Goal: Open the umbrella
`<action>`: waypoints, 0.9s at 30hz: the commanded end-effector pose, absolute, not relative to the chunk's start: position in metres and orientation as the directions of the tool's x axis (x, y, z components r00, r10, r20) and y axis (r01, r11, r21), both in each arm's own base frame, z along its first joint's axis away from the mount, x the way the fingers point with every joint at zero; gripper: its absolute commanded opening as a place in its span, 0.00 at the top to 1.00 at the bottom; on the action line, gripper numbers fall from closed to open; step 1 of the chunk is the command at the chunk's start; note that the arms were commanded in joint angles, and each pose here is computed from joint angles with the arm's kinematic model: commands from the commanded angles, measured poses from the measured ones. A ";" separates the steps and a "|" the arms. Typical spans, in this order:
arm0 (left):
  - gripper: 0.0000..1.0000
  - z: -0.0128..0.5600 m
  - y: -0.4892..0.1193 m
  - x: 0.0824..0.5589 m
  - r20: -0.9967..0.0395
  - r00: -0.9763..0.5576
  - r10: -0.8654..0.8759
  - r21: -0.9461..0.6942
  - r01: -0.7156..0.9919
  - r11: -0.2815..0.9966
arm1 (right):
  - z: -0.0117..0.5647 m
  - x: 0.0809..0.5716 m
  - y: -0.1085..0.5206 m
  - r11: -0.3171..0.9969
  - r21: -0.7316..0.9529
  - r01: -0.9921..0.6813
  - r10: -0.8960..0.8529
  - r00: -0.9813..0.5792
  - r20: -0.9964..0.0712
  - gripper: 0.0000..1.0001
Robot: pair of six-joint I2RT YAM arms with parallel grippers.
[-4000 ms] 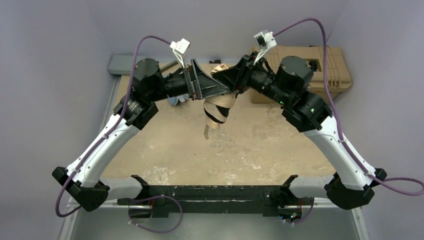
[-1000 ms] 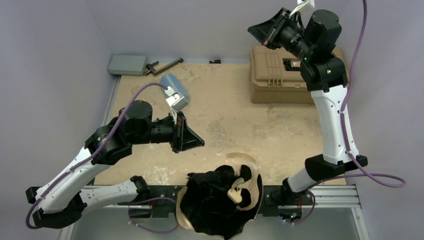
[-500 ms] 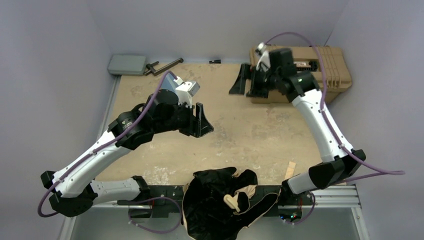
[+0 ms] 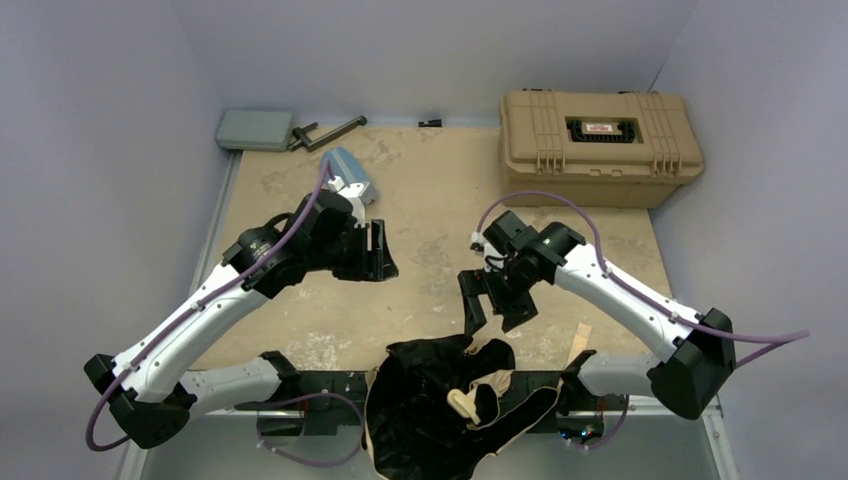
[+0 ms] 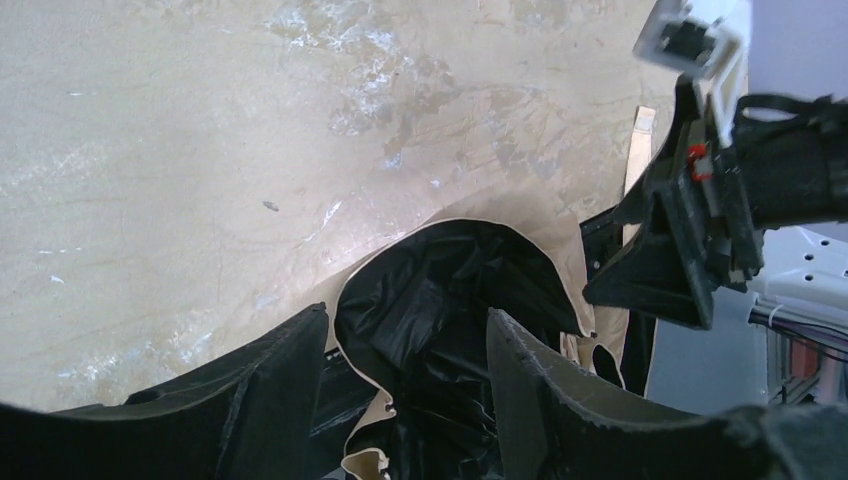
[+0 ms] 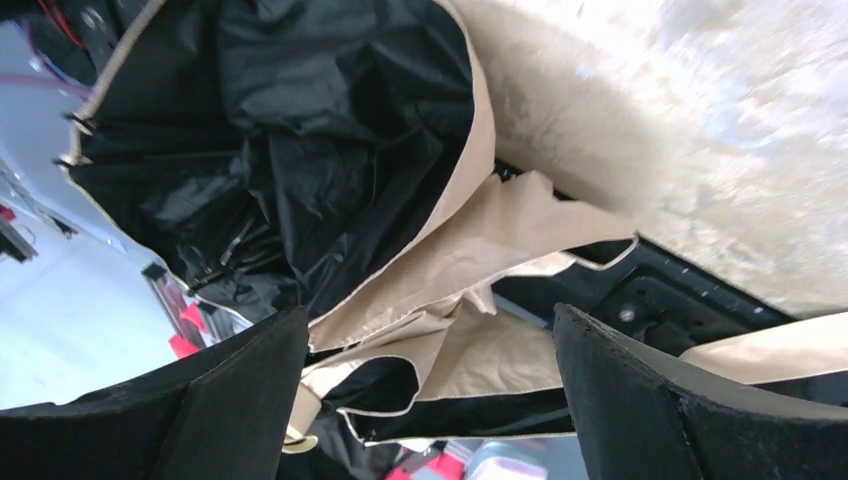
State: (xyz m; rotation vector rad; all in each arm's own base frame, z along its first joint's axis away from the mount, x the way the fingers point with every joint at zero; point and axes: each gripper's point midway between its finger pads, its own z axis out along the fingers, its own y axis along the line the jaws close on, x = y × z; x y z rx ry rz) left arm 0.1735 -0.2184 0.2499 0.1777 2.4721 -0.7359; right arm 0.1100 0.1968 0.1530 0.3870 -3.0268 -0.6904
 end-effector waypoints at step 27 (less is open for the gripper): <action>0.47 0.270 -0.197 0.172 -0.579 -0.814 -0.048 -0.460 0.277 0.844 | 0.234 0.166 0.275 0.803 0.474 -0.362 -0.227 -0.920 -0.319 1.00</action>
